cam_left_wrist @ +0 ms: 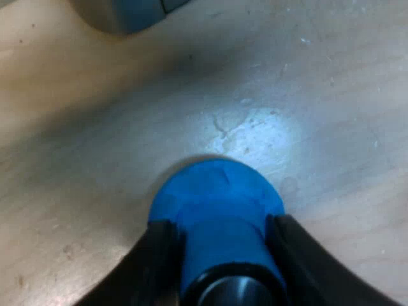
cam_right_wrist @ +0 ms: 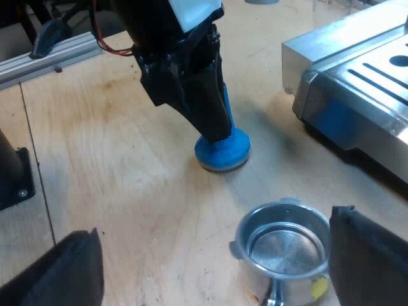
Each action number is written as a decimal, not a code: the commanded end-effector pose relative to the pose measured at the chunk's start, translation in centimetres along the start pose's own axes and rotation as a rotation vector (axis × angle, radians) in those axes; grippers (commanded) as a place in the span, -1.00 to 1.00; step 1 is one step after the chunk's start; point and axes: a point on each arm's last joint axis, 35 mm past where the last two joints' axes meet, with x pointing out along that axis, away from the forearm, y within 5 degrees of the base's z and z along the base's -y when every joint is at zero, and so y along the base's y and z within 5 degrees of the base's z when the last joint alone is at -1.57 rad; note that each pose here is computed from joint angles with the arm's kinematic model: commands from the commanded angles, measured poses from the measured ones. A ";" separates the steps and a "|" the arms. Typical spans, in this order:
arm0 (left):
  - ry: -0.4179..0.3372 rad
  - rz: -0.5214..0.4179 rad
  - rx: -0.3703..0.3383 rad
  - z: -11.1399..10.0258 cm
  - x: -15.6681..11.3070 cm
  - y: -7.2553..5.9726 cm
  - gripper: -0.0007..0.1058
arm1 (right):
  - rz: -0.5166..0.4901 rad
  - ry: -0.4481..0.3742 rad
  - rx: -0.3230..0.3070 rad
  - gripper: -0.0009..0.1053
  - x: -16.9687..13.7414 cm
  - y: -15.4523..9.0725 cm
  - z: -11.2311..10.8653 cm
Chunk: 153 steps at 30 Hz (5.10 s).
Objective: Grind coffee beans and then tamp
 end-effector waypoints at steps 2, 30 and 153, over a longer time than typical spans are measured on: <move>0.000 0.001 -0.013 0.0 0.1 0.0 0.32 | 0.005 -0.029 -0.007 0.38 -0.1 0.0 0.4; -0.409 -0.015 0.054 0.6 -14.2 -2.4 0.59 | 0.018 0.040 0.088 0.38 1.2 -1.6 7.0; -1.006 0.341 -0.253 -13.6 -19.0 -0.6 0.59 | -0.900 0.213 0.263 0.38 -22.5 -0.1 8.5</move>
